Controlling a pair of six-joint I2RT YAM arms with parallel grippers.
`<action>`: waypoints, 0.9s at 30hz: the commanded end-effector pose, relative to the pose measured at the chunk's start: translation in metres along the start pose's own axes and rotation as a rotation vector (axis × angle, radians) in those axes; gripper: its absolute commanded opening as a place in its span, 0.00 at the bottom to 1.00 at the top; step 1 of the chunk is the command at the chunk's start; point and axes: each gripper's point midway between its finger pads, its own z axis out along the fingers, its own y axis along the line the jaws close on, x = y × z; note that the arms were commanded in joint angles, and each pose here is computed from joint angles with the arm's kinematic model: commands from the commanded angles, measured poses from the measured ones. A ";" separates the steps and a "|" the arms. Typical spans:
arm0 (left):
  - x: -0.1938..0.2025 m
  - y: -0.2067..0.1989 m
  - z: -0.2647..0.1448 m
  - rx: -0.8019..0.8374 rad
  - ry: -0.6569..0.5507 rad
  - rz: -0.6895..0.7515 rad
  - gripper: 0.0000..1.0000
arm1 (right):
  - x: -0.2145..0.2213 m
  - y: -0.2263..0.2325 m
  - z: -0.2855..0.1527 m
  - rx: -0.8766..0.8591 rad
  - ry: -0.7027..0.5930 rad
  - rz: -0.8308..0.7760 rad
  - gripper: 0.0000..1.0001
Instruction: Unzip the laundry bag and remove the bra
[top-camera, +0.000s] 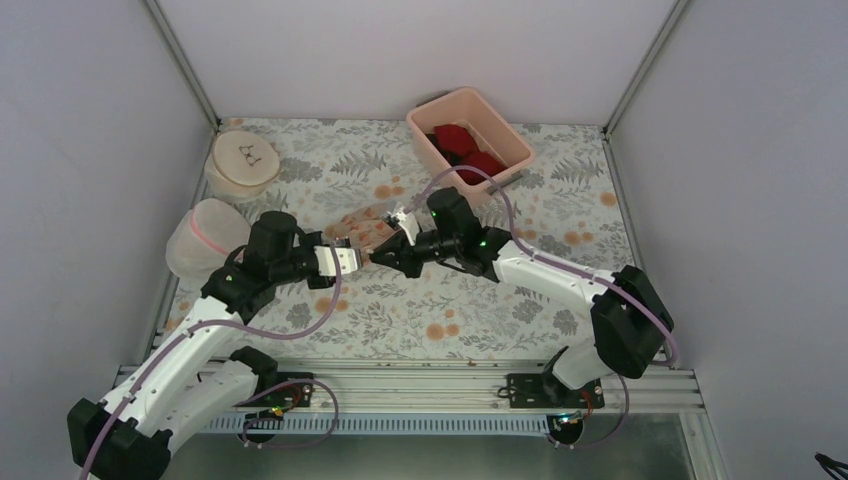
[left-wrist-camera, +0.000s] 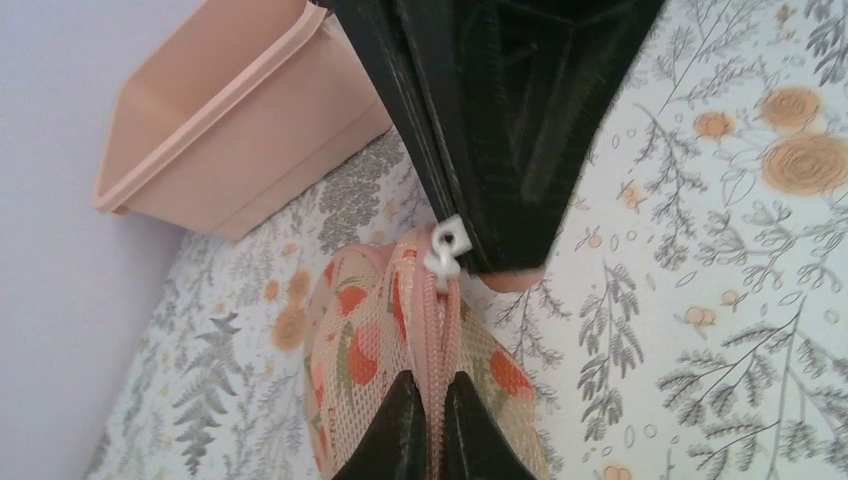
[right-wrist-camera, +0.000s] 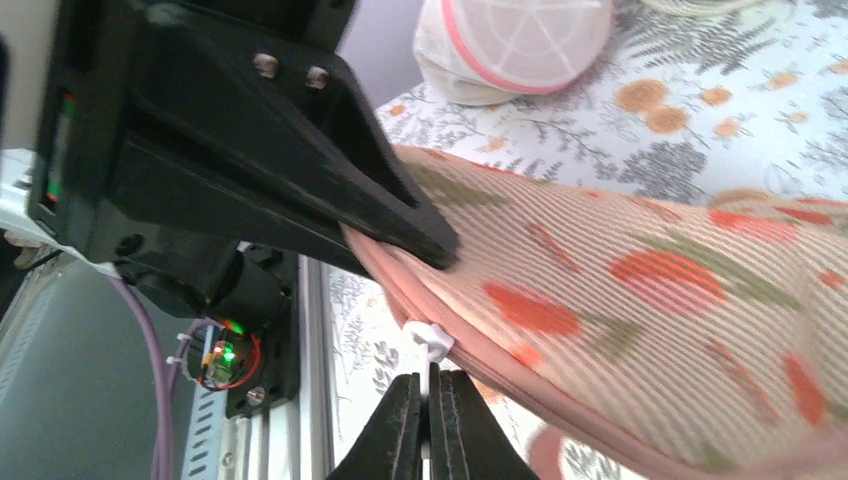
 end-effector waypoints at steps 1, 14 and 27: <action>0.013 0.002 -0.002 -0.043 0.051 0.123 0.02 | 0.007 -0.024 -0.020 0.068 -0.013 0.012 0.04; 0.000 -0.009 -0.013 -0.030 -0.026 0.267 0.02 | 0.037 -0.081 -0.078 0.232 -0.033 0.119 0.04; 0.069 0.005 -0.003 -0.072 0.085 0.109 0.06 | 0.039 -0.056 -0.048 0.118 -0.024 0.130 0.04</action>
